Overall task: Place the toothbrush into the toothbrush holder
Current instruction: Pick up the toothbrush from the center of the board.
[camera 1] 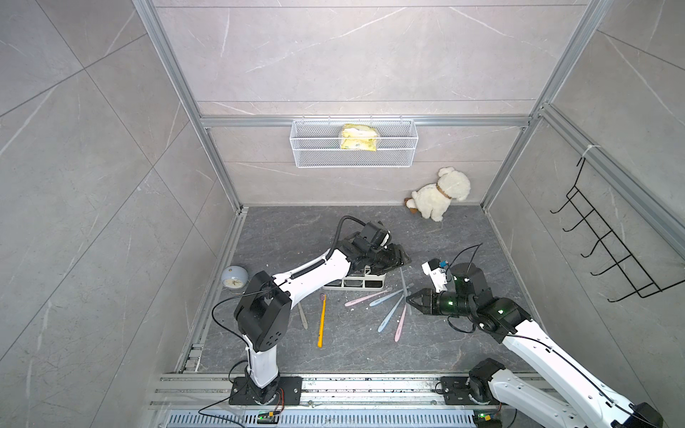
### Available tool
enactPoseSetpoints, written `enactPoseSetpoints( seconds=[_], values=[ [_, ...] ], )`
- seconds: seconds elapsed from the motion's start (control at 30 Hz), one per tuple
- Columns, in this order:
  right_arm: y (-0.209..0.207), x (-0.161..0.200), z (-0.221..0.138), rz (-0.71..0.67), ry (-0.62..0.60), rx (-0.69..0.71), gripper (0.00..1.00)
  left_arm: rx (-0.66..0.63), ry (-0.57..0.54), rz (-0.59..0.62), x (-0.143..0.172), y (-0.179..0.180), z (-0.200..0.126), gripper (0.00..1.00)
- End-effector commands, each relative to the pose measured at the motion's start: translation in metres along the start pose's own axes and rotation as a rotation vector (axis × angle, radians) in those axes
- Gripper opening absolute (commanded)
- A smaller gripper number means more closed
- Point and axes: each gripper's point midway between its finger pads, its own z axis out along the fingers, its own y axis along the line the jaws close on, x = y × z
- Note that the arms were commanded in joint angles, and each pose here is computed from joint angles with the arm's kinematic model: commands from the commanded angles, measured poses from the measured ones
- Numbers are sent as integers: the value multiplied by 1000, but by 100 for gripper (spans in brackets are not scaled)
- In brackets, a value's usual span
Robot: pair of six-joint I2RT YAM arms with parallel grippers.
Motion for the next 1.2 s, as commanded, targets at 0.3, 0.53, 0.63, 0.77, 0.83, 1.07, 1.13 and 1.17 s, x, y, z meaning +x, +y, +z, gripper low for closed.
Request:
enactPoseSetpoints(
  seconds=[0.3, 0.53, 0.63, 0.77, 0.83, 1.07, 1.13, 1.17],
  values=[
    [-7, -4, 5, 7, -11, 39, 14, 64, -11, 15, -5, -21, -5, 10],
    [-14, -4, 4, 19, -14, 77, 65, 54, -27, 43, -6, -22, -11, 2],
    [-18, -3, -8, 17, -39, 121, 80, -32, -75, 152, -26, -17, -36, 1],
    [-23, 3, -21, 13, -61, 154, 82, -246, -289, 334, -88, 3, -101, 1],
    [-28, 9, -21, 26, -59, 165, 82, -295, -408, 425, -115, 0, -129, 1],
    [-41, 23, -19, 94, -68, 173, 82, -316, -746, 692, -159, -24, -158, 2],
    [-44, 27, -21, 106, -67, 179, 82, -311, -828, 724, -168, -27, -163, 2],
    [-44, 29, -22, 106, -68, 181, 82, -305, -851, 729, -169, -28, -163, 2]
  ],
)
